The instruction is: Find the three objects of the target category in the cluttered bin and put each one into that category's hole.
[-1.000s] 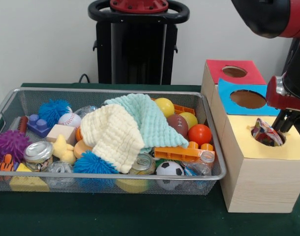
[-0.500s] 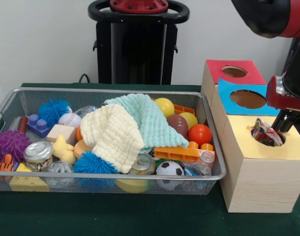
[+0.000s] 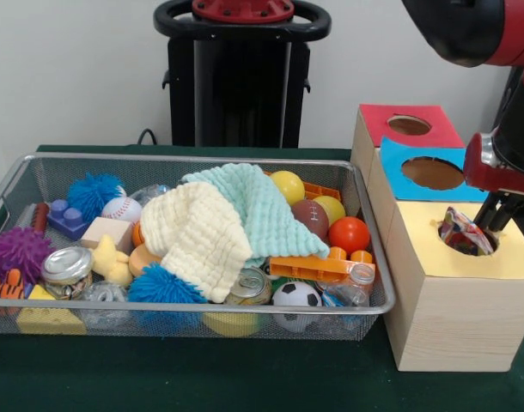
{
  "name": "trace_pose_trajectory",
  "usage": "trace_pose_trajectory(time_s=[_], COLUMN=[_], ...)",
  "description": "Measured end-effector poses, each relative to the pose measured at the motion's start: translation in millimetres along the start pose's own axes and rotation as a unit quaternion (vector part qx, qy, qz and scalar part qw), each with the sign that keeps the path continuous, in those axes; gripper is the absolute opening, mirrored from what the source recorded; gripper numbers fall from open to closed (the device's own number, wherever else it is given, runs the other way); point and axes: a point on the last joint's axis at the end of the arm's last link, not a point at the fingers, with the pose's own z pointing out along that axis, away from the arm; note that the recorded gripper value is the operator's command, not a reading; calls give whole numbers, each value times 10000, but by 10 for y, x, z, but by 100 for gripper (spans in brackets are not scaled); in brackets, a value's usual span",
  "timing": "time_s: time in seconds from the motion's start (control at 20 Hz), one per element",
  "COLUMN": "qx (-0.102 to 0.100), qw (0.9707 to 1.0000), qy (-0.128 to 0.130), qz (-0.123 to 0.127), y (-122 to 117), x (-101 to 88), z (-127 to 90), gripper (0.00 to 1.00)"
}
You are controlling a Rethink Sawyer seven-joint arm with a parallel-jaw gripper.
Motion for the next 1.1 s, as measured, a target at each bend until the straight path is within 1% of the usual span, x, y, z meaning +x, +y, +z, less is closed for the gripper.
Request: trace_pose_trajectory(time_s=[1.1], qx=[-31], qw=[10000], qy=[-22], qz=[25], y=[-16], x=[-50], z=[-5], gripper=[0])
